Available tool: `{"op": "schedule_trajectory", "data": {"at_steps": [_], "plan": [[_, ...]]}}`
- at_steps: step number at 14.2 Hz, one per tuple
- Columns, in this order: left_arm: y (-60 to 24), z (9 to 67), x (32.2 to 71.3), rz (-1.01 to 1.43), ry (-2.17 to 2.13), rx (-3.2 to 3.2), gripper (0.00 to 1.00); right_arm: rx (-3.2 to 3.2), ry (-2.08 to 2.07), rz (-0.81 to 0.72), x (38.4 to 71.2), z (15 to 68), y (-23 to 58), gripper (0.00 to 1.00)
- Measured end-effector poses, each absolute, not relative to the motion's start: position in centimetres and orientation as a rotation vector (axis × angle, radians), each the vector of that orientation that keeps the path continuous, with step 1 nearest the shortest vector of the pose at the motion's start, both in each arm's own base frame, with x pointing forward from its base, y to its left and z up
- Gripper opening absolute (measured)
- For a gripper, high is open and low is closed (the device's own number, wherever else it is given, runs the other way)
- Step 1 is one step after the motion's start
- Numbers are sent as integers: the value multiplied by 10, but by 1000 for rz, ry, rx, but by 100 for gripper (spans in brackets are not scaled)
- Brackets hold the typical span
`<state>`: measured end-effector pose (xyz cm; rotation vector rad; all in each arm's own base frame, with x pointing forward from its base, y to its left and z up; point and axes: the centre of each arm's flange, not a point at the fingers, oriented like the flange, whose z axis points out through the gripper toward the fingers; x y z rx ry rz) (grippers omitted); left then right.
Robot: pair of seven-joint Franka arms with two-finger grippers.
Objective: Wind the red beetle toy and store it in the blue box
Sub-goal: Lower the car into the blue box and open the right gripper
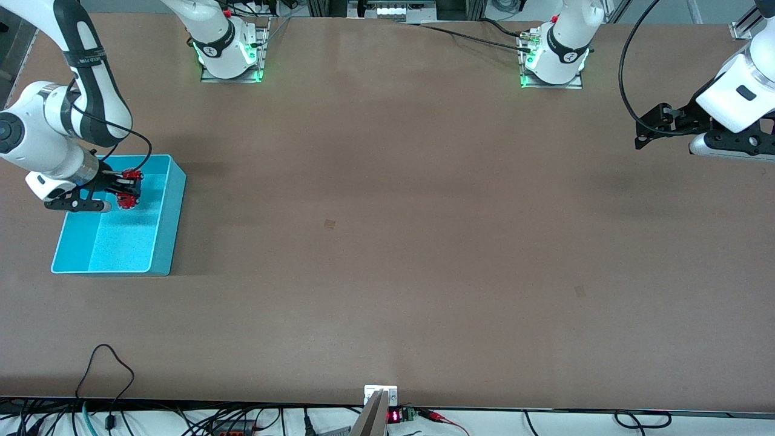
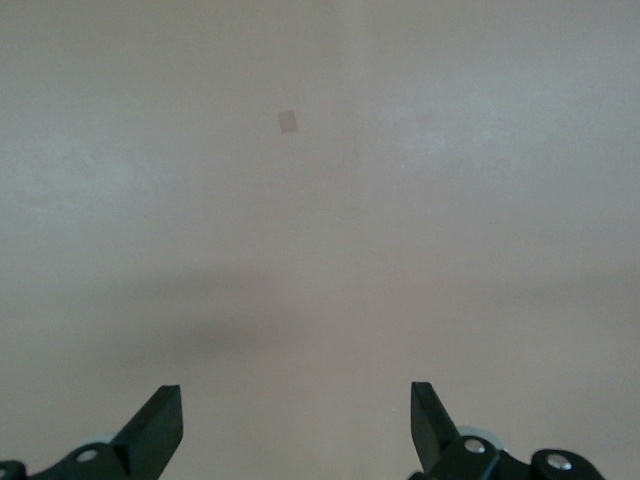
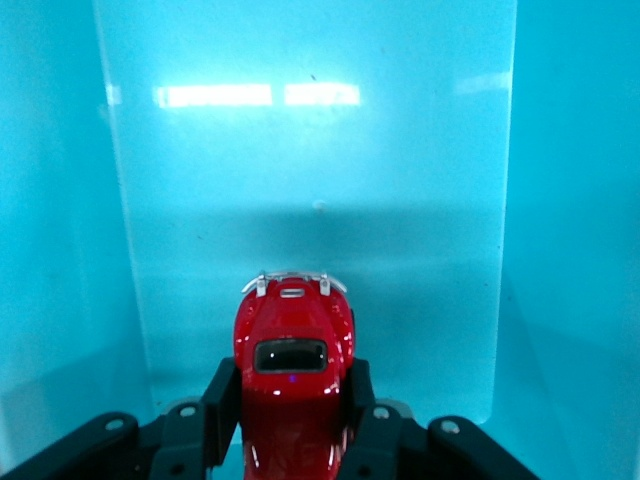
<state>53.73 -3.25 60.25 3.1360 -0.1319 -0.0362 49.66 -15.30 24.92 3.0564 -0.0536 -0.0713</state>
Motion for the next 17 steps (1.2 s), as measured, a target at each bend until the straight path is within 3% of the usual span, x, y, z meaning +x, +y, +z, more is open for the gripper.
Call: {"op": "schedule_trajectory", "data": {"at_steps": [4, 17], "plan": [[-31, 600, 535, -77, -129, 3136, 100, 3059, -89, -64, 470, 223, -161, 47], [-33, 604, 534, -80, -134, 3135, 100, 3054, -34, -84, 465, 201, -171, 49]]}}
